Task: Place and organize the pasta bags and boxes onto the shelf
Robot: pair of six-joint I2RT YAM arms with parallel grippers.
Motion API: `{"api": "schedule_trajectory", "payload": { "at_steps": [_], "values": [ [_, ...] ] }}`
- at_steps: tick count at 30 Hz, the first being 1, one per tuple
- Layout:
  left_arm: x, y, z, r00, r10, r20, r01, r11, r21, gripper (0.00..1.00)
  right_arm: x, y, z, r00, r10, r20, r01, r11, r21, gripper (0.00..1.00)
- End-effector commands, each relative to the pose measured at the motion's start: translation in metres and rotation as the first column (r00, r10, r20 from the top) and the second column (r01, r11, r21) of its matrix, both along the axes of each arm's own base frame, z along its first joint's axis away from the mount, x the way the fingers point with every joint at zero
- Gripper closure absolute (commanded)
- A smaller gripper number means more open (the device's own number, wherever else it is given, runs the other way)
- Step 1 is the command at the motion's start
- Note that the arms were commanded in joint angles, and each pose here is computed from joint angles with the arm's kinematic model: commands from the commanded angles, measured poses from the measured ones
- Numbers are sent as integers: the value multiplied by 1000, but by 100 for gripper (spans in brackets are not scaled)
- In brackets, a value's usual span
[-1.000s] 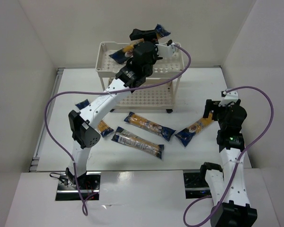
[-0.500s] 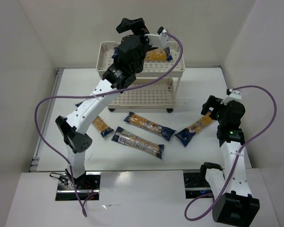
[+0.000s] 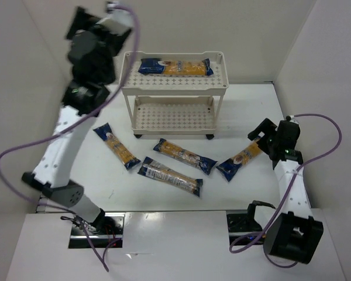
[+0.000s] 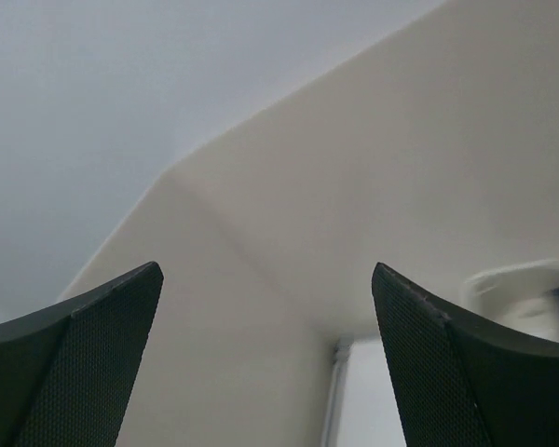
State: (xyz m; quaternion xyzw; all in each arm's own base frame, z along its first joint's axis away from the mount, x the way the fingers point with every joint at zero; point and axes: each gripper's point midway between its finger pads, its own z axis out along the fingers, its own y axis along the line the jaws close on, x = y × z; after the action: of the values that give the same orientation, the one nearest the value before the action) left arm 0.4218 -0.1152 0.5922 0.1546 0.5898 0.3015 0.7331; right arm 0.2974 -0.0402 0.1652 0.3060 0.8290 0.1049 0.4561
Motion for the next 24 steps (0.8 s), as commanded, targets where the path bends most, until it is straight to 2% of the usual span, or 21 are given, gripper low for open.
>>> {"api": "schedule_trajectory", "payload": {
  "at_steps": [1,2,3,4,7,8,10,15,18,20,21,24],
  "values": [
    [-34,102,-24,986,161,-32,-164,962,-217,0,0,2,-19,990,-69,-124,84,989,119,0],
    [-33,130,-54,969,218,-113,-237,951,-200,0,1,2,-26,986,-73,-151,93,987,131,0],
    [-33,138,-81,959,224,-174,-257,947,-195,0,4,1,-37,979,-71,-192,99,985,139,0],
    [-34,144,-132,935,216,-281,-269,949,-166,0,3,-2,-45,973,-78,-219,106,987,122,0],
    [-43,166,-224,845,230,-482,-349,921,-172,0,-2,-24,-70,936,-136,-326,149,989,15,0],
    [-47,166,-272,787,202,-582,-362,917,-170,0,-3,-27,-75,928,-145,-345,160,987,17,0],
    [-52,179,-308,728,197,-657,-400,900,-174,0,6,-28,-80,927,-115,-358,128,992,15,0],
    [-56,180,-348,651,151,-744,-416,891,-183,0,6,-30,-102,895,-117,-431,137,990,15,0],
    [-49,184,-358,628,141,-765,-432,881,-192,0,-2,-28,-117,873,-111,-474,138,990,23,0],
    [-45,194,-360,620,140,-772,-459,862,-213,0,-10,-15,-126,861,-56,-505,113,990,83,0],
    [-41,197,-355,630,145,-763,-471,853,-226,0,-11,-14,-130,855,-54,-515,114,990,85,0],
    [-32,203,-367,602,154,-784,-490,846,-210,0,-11,-5,-136,845,-25,-535,98,989,108,0]
  ]
}}
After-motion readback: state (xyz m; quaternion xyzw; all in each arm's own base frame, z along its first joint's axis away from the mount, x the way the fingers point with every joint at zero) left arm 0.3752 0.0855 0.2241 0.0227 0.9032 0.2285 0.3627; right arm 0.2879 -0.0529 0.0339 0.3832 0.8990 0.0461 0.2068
